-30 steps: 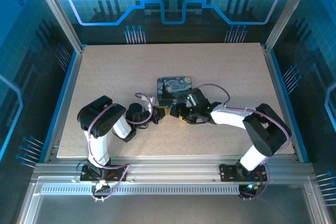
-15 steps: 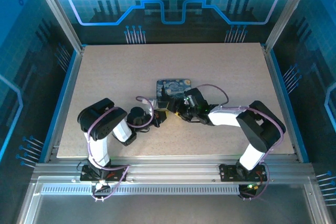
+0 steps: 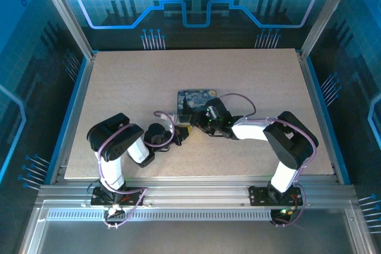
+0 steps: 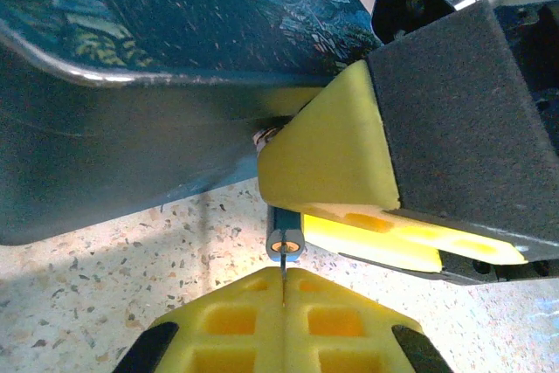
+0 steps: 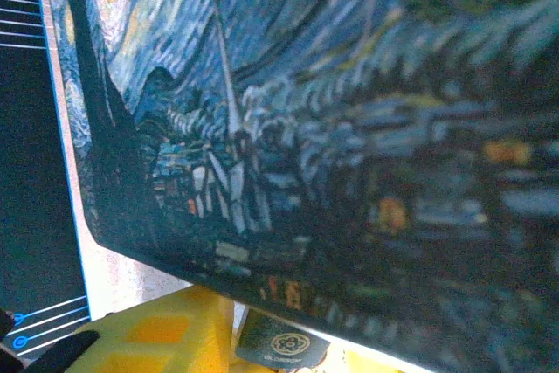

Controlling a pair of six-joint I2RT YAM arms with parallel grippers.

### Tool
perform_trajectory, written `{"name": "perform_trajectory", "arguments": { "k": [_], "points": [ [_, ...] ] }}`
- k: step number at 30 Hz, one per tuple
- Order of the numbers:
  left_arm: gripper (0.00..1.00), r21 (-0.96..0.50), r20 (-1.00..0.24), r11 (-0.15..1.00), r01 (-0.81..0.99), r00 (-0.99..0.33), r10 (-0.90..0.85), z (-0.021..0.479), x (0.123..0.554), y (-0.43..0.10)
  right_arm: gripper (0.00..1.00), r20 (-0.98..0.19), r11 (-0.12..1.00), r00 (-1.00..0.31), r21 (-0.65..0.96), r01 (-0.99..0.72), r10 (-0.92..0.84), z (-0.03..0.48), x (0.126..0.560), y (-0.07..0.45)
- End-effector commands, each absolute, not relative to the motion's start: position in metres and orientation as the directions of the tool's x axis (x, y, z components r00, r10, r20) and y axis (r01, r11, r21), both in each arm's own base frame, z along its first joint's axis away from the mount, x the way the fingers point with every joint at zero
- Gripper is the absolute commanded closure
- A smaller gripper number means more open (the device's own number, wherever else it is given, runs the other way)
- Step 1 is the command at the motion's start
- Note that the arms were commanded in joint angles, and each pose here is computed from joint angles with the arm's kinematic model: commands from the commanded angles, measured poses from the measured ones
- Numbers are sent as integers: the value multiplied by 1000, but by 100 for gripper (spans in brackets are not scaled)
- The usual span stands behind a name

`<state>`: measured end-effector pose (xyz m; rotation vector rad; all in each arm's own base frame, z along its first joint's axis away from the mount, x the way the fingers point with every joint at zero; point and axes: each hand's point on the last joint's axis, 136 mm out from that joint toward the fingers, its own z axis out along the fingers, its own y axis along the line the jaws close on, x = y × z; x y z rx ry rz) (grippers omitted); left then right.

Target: Unlock the padlock with the key

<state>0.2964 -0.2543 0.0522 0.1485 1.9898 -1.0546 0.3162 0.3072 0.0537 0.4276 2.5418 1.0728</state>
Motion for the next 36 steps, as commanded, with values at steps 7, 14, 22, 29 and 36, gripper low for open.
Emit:
{"name": "perform_trajectory", "arguments": {
  "k": [7, 14, 22, 29, 36],
  "points": [
    [100, -616, -756, 595, 515, -598, -265, 71, 289, -262, 82, -83, 698, -927, 683, 214, 366, 19, 291, 313],
    [94, -617, -754, 599, 509, -601, -266, 70, 284, -258, 92, -93, 698, -926, 686, 206, 365, 25, 292, 313],
    [60, -675, -705, 575, 462, -635, -317, 73, 288, -253, 94, -91, 691, -918, 688, 223, 386, 25, 292, 308],
    [55, -732, -643, 547, 406, -676, -361, 71, 290, -241, 94, -90, 686, -918, 693, 221, 387, 26, 293, 308],
    [57, -748, -624, 523, 408, -702, -344, 68, 290, -247, 95, -87, 681, -919, 699, 219, 385, 27, 294, 309]
  ]
}}
